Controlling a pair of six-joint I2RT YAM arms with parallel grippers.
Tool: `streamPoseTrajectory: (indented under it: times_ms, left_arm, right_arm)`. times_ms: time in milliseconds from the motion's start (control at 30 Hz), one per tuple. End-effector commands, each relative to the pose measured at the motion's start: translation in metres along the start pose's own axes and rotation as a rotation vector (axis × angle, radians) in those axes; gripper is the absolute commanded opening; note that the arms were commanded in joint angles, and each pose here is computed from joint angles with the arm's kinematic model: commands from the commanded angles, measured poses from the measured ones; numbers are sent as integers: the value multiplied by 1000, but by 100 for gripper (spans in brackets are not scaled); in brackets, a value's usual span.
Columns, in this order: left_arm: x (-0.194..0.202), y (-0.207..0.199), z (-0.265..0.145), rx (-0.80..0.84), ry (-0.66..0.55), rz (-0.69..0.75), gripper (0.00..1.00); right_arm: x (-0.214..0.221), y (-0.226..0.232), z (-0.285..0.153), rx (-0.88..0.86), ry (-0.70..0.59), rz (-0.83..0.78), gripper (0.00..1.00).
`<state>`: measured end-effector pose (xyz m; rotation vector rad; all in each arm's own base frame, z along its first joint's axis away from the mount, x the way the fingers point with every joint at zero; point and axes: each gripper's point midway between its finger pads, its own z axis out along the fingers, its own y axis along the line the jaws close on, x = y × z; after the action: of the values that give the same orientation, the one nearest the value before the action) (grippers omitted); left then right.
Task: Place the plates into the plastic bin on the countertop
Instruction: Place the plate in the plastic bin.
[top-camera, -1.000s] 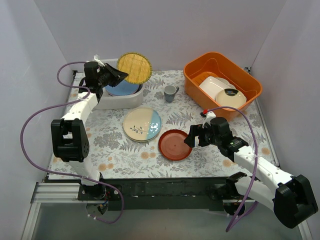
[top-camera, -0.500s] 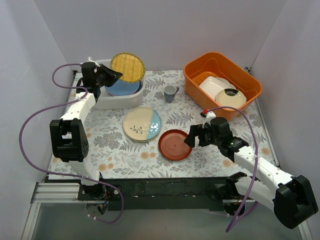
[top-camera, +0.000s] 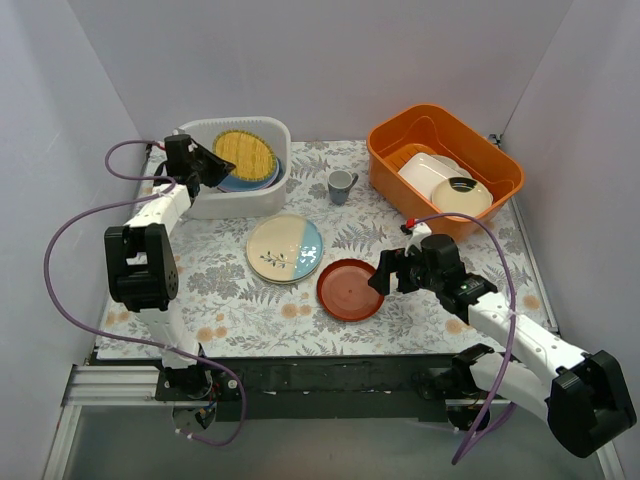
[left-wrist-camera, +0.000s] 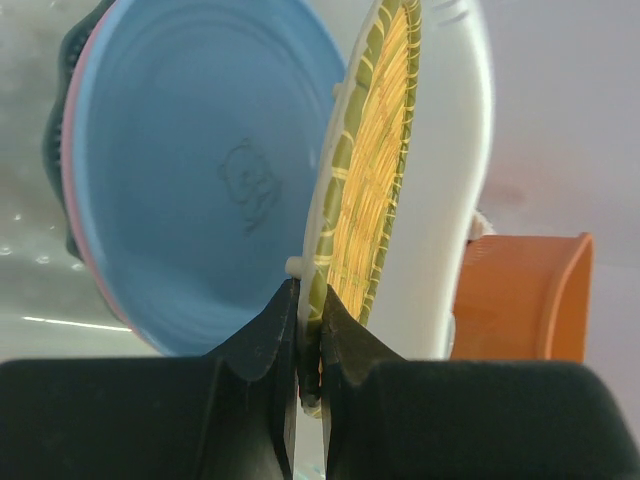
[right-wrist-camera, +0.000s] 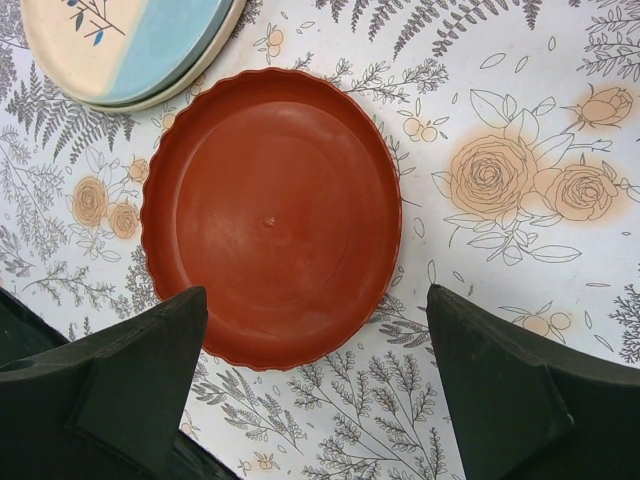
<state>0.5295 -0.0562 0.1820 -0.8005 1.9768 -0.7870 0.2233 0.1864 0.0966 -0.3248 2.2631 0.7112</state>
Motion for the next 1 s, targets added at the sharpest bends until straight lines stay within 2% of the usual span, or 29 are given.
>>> streamPoseTrajectory:
  times_ms: [0,533,667,700,833,900,933,967]
  left_arm:
    - [-10,-5,0,5,-30,37,0]
    - [-9,18,9,-78,-36,56,0]
    - [-14,14,4,-81,-58,60,16]
    - [-16,14,2,-83,-66,60,25]
    - [-24,9,-6,-89,-108,65,33]
    - [-28,5,-11,-87,-124,68,45]
    - [-29,3,-13,-83,-129,70,61]
    - [-29,3,-14,-82,-130,72,67]
  right_arm:
    - [-9,5,3,-21,-12,-27,97]
    - [3,-4,11,15,40,-28,97]
    - [3,-4,13,13,47,-32,98]
    - [6,-5,13,16,53,-28,98]
    - [9,-7,15,21,57,-21,98]
    - [10,-6,15,17,59,-19,97]
    - [11,-8,15,21,63,-21,98]
    - [12,-8,15,24,67,-20,97]
